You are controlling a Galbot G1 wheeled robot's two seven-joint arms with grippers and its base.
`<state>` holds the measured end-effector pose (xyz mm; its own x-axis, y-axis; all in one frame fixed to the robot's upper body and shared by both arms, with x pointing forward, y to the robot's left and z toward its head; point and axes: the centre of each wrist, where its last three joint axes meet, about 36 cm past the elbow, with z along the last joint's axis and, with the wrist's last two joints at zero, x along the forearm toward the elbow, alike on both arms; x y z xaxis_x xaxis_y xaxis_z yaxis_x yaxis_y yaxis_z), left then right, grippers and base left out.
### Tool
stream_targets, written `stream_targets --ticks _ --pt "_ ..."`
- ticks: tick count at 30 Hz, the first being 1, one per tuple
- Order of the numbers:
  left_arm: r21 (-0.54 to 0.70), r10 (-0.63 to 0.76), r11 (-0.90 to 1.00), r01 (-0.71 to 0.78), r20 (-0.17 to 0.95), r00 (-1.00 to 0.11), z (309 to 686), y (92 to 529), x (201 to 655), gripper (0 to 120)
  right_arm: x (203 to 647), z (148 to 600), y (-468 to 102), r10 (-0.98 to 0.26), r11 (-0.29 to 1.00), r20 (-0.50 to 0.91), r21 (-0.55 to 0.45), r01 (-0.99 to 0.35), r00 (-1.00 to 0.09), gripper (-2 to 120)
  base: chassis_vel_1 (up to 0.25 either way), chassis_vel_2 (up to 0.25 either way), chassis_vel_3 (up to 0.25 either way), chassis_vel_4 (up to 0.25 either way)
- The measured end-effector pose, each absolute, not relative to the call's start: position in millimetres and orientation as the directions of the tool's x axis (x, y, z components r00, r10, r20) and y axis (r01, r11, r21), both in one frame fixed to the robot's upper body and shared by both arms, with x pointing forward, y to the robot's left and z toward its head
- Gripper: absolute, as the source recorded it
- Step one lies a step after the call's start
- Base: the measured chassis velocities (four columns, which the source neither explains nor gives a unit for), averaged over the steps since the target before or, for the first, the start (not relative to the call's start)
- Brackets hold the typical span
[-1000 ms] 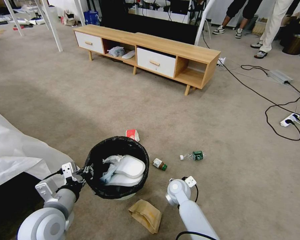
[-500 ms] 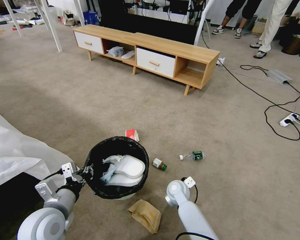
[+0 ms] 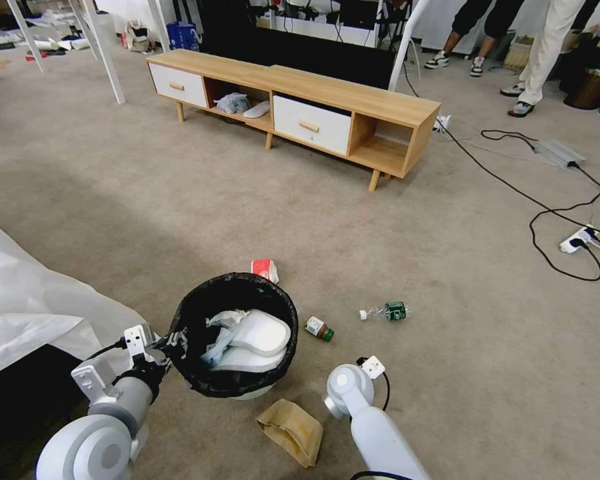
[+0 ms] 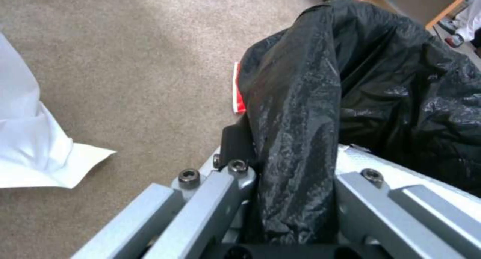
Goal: Pick up the trash bin and place the garbage on the floor into it.
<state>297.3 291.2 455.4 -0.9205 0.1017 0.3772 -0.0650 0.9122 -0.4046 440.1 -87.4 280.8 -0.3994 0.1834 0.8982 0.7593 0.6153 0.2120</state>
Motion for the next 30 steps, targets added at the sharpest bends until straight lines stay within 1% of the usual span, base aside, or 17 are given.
stream_targets --ticks 4,6,7,9,10,11,12,15,16,18,20,22,23,26,27,28,30 --pt "-0.405 0.105 0.912 -0.064 0.381 -0.919 453.8 290.8 298.3 0 437.0 298.2 -86.1 0.177 0.621 0.893 0.225 0.751 -0.414 21 0.000 0.000 0.000 0.000" --pt "-0.405 0.109 0.912 -0.060 0.383 -0.917 453.2 290.1 299.1 0 435.8 316.5 -86.4 0.166 0.631 0.882 0.248 0.735 -0.440 21 0.000 0.000 0.000 0.000" --pt "-0.405 0.109 0.912 -0.060 0.383 -0.917 453.2 290.1 299.1 0 435.8 316.5 -86.4 0.166 0.631 0.882 0.248 0.735 -0.440 21 0.000 0.000 0.000 0.000" --pt "-0.406 0.115 0.912 -0.058 0.388 -0.915 452.4 289.6 300.7 0 434.0 341.3 -90.1 0.154 0.650 0.859 0.283 0.705 -0.487 21 0.000 0.000 0.000 0.000" --pt "-0.406 0.115 0.912 -0.058 0.388 -0.915 452.4 289.6 300.7 0 434.0 341.3 -90.1 0.154 0.650 0.859 0.283 0.705 -0.487 21 0.000 0.000 0.000 0.000" --pt "-0.409 0.117 0.911 -0.059 0.391 -0.913 451.8 289.8 302.1 0 433.2 356.3 -92.9 0.148 0.663 0.842 0.304 0.684 -0.518 21 0.000 0.000 0.000 0.000" --pt "-0.409 0.117 0.911 -0.059 0.391 -0.913 451.8 289.8 302.1 0 433.2 356.3 -92.9 0.148 0.663 0.842 0.304 0.684 -0.518 21 0.000 0.000 0.000 0.000" --pt "-0.416 0.124 0.907 -0.060 0.401 -0.908 450.4 291.8 305.3 0 429.5 383.9 -101.2 0.138 0.700 0.799 0.339 0.628 -0.586 21 0.000 0.000 0.000 0.000" --pt "-0.416 0.124 0.907 -0.060 0.401 -0.908 450.4 291.8 305.3 0 429.5 383.9 -101.2 0.138 0.700 0.799 0.339 0.628 -0.586 21 0.000 0.000 0.000 0.000" --pt "-0.417 0.127 0.907 -0.060 0.405 -0.905 449.2 293.1 307.5 0 425.7 396.6 -108.6 0.140 0.735 0.763 0.347 0.583 -0.631 21 0.000 0.000 0.000 0.000" --pt "-0.418 0.128 0.906 -0.060 0.408 -0.904 448.4 293.2 308.4 0 423.7 403.7 -112.9 0.138 0.750 0.745 0.352 0.560 -0.652 21 0.000 0.000 0.000 0.000" --pt "-0.420 0.130 0.905 -0.060 0.410 -0.903 448.0 293.0 308.8 0 422.6 407.1 -115.6 0.137 0.757 0.737 0.353 0.550 -0.662 21 0.000 0.000 0.000 0.000" --pt "-0.425 0.135 0.903 -0.060 0.415 -0.900 447.3 292.0 309.3 0 419.4 416.7 -123.1 0.129 0.780 0.714 0.355 0.514 -0.688 21 0.000 0.000 0.000 0.000" --pt "-0.429 0.139 0.901 -0.061 0.421 -0.896 445.6 290.7 309.6 0 415.5 424.2 -134.2 0.130 0.811 0.683 0.343 0.473 -0.719 21 0.000 0.000 0.000 0.000" --pt "-0.430 0.140 0.901 -0.064 0.426 -0.894 444.2 290.1 309.7 0 411.7 429.8 -147.2 0.133 0.843 0.652 0.322 0.431 -0.746 21 0.000 0.000 0.000 0.000" --pt "-0.430 0.140 0.901 -0.064 0.426 -0.894 444.2 290.1 309.7 0 411.7 429.8 -147.2 0.133 0.843 0.652 0.322 0.431 -0.746 21 0.000 0.000 0.000 0.000" --pt "-0.431 0.143 0.900 -0.064 0.431 -0.891 442.8 289.8 310.5 0 404.5 444.0 -174.7 0.131 0.900 0.587 0.268 0.345 -0.799 21 0.000 0.000 0.000 0.000"
